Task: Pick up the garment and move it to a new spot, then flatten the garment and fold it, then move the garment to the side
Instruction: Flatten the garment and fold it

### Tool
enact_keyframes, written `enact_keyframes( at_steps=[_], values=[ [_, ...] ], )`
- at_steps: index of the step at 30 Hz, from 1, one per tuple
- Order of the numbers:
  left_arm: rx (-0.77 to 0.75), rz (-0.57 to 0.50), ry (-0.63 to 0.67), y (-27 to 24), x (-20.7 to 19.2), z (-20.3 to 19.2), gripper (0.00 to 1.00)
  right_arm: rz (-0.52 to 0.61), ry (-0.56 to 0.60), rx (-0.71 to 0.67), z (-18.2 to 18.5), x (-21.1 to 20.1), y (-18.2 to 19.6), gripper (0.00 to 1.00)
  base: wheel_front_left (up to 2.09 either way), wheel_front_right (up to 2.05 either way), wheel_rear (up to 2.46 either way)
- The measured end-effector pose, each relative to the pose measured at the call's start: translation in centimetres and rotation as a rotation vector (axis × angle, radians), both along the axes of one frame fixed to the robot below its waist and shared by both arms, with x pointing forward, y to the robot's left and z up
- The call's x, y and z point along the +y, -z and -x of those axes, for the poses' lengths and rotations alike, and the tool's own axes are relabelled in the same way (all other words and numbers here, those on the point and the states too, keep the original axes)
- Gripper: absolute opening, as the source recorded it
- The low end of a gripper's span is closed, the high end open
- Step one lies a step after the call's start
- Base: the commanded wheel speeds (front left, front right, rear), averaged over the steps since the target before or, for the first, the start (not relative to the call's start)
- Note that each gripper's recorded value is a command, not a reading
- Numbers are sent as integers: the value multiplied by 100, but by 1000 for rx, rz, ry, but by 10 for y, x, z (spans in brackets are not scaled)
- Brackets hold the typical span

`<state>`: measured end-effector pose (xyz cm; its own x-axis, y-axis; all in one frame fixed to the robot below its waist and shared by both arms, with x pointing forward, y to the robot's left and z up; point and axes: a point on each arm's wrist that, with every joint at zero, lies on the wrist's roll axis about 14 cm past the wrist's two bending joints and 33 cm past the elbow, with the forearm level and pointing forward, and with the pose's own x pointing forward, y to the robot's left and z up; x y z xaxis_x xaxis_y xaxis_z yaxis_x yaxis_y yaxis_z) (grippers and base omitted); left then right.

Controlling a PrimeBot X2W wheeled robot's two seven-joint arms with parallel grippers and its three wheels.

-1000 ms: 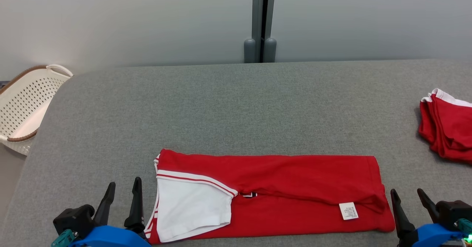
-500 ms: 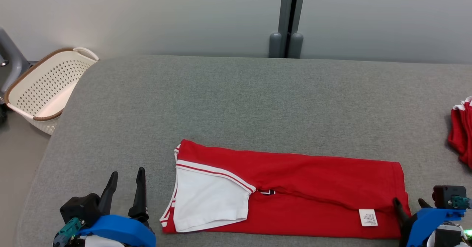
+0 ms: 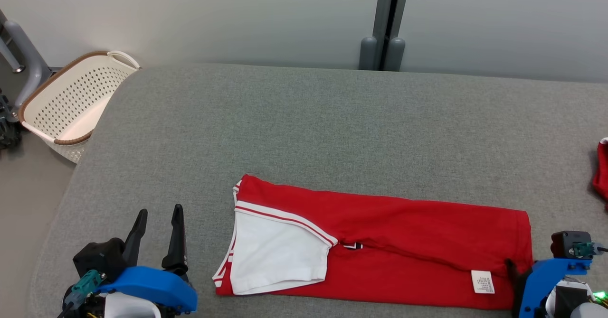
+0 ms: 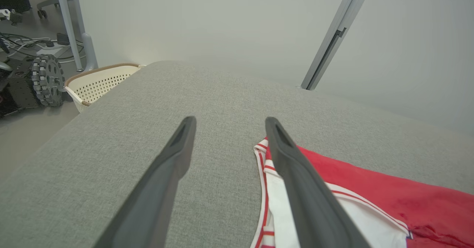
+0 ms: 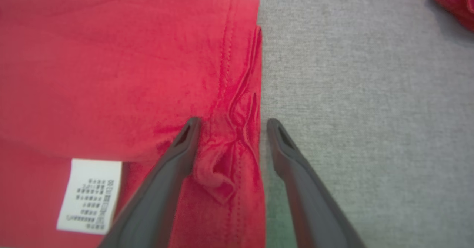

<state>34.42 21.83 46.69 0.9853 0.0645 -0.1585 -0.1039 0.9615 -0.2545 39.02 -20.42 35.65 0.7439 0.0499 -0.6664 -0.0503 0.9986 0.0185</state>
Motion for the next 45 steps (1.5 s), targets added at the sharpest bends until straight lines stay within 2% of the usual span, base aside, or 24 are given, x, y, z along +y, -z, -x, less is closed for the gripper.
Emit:
enact_keyframes(
  at_steps=[2,3,11,18,23,28,36,45],
  values=[
    [-3,-4,3,-1,-1,-2,100,-5,-1,8,-1,1,1,18,0,0,0],
    [-3,-5,6,-1,-2,-3,100,-10,2,9,-2,1,1,0,0,0,0],
    [4,-15,53,1,-15,-12,100,-39,26,-31,-8,-4,-6,0,0,0,0],
    [-6,-10,115,-1,-37,-23,100,5,120,-96,-6,-58,-29,0,0,0,0],
    [-5,-8,141,0,-46,-28,100,6,164,-126,-3,-77,-39,0,0,0,0],
    [-1,-7,162,2,-53,-32,100,-31,185,-145,-1,-77,-44,0,0,0,0],
    [7,-6,174,5,-57,-33,100,-123,102,-211,-16,-36,-62,0,0,0,0],
    [4,-4,134,3,-44,-23,100,-352,-130,-247,-11,71,-98,0,0,0,0]
  ],
)
